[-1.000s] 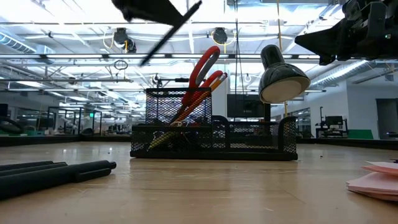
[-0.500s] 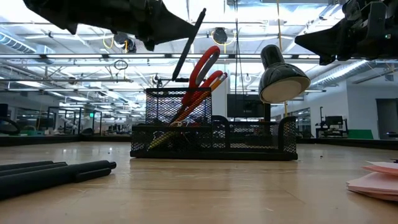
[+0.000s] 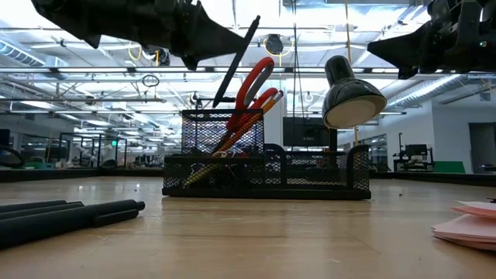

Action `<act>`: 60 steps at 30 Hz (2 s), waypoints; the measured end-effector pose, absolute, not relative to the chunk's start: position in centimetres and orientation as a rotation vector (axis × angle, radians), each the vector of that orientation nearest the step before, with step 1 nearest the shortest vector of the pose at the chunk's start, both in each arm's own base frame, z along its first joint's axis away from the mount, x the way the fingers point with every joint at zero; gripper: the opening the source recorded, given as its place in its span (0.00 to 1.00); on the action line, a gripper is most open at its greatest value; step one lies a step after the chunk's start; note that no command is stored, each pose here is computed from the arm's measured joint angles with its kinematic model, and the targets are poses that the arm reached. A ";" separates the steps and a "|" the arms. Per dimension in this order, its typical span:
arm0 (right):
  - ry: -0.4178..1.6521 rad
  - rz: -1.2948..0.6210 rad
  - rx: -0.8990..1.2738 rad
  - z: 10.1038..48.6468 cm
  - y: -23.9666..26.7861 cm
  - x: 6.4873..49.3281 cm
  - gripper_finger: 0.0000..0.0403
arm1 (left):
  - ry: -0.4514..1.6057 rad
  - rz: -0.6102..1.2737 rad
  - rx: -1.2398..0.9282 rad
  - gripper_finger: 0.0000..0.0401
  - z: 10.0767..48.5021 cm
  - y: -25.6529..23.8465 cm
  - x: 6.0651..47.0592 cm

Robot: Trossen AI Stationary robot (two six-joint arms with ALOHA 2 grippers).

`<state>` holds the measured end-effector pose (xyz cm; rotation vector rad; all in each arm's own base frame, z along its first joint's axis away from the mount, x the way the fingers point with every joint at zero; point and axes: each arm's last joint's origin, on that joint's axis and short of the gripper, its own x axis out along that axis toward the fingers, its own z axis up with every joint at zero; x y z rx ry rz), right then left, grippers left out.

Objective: Pick and place office supplies into organizer
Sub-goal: Put the black pen into the black desk organizer

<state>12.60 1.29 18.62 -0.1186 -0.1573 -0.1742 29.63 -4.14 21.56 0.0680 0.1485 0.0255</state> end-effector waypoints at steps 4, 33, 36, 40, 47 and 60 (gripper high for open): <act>-0.158 -0.174 -0.119 18.6 1.3 12.6 0.00 | 0.180 0.036 0.077 0.01 20.5 -4.6 30.0; -0.148 -0.171 -0.108 18.5 1.3 12.6 0.00 | 0.325 0.114 0.043 0.19 15.6 -4.3 31.4; -0.148 -0.171 -0.107 18.5 1.3 12.6 0.00 | 0.325 0.110 0.042 0.23 15.6 -4.3 31.4; -0.148 -0.171 -0.107 18.5 1.3 12.6 0.00 | 0.325 0.110 0.042 0.25 15.6 -4.3 31.4; -0.153 -0.171 -0.106 18.6 1.3 12.6 0.00 | 0.295 0.127 0.066 0.26 18.0 -4.4 30.5; -0.146 -0.170 -0.108 18.5 1.3 12.6 0.00 | 0.679 0.354 -0.121 0.26 23.0 -11.1 23.8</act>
